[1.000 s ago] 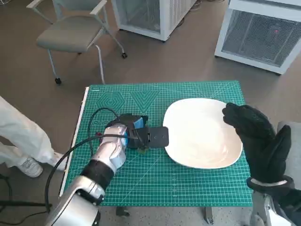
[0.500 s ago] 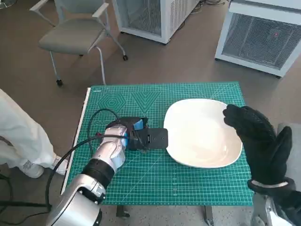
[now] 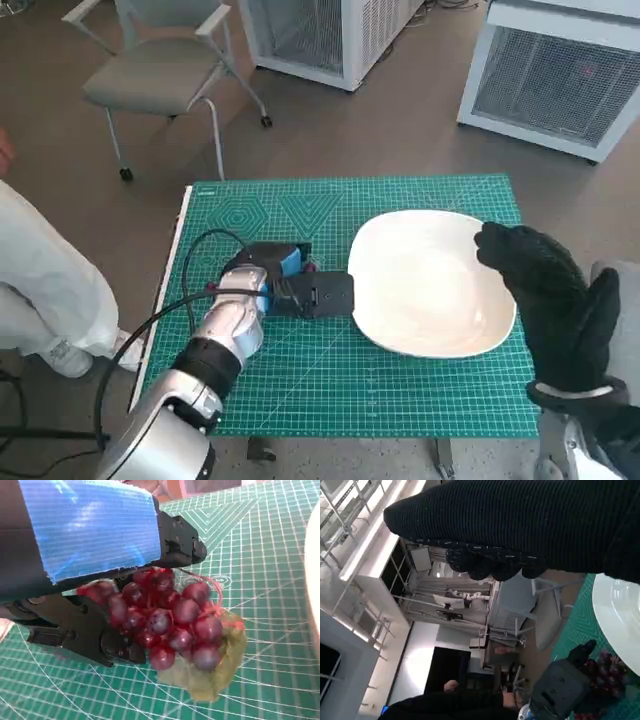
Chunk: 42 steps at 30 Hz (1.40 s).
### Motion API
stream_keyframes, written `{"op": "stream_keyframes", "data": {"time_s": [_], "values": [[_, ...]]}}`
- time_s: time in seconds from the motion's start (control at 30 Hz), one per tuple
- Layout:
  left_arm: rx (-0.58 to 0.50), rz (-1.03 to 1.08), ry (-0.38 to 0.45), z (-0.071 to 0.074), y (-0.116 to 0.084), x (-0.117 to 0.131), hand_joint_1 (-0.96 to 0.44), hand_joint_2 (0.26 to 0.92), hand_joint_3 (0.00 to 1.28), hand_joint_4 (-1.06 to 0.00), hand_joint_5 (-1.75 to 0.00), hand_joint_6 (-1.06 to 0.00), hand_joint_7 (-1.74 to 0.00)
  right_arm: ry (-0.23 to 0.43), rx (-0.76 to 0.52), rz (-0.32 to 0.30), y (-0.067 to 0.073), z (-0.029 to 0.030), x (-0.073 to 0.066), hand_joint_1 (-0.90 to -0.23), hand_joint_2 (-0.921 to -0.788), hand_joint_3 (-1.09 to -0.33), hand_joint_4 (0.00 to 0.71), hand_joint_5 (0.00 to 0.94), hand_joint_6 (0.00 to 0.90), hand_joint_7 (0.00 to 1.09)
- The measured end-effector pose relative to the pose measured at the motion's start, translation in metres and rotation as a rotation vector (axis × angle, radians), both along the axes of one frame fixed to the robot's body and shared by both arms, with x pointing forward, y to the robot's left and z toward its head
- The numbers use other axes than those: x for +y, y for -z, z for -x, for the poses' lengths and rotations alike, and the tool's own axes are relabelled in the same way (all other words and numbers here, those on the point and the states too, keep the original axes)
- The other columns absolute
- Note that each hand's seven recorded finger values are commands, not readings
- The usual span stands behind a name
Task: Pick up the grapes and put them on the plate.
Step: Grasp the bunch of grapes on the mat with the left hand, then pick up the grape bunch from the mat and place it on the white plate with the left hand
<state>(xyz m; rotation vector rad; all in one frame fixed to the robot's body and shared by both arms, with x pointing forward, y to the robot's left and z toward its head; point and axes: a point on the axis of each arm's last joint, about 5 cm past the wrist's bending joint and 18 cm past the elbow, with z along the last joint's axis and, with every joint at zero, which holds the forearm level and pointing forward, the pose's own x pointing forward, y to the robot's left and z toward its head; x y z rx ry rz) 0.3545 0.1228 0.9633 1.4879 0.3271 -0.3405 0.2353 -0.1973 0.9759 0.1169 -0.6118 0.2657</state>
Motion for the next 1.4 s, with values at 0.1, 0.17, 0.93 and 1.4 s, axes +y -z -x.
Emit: {"op": "stream_keyframes", "data": {"time_s": [0.1,0.17,0.93,1.4], "values": [[-0.002,-0.007,0.006,0.000,0.000,0.002,0.35,0.685,0.79,-0.37,-1.75,-0.31,-0.02,0.001,0.003,-0.001,0.000,-0.0006,0.000,-0.404,-0.921,-0.635,0.379,0.735,0.150,1.02],[-0.003,-0.010,0.006,0.000,-0.001,0.003,0.36,0.667,0.83,-0.37,-1.75,-0.31,-0.02,0.001,0.004,-0.001,0.001,-0.0008,0.000,-0.404,-0.921,-0.635,0.380,0.735,0.150,1.02],[0.044,0.036,-0.026,-0.001,-0.002,0.005,0.40,0.560,0.99,-0.42,-1.75,-0.36,-0.06,-0.004,-0.002,-0.001,0.000,-0.0033,0.001,-0.407,-0.921,-0.633,0.383,0.730,0.153,1.01],[-0.021,0.111,0.041,-0.004,-0.039,-0.004,0.06,0.700,0.51,-0.59,-1.47,-0.71,-0.85,-0.004,-0.005,0.000,-0.001,-0.0038,0.000,-0.408,-0.921,-0.632,0.383,0.730,0.153,1.01]]}}
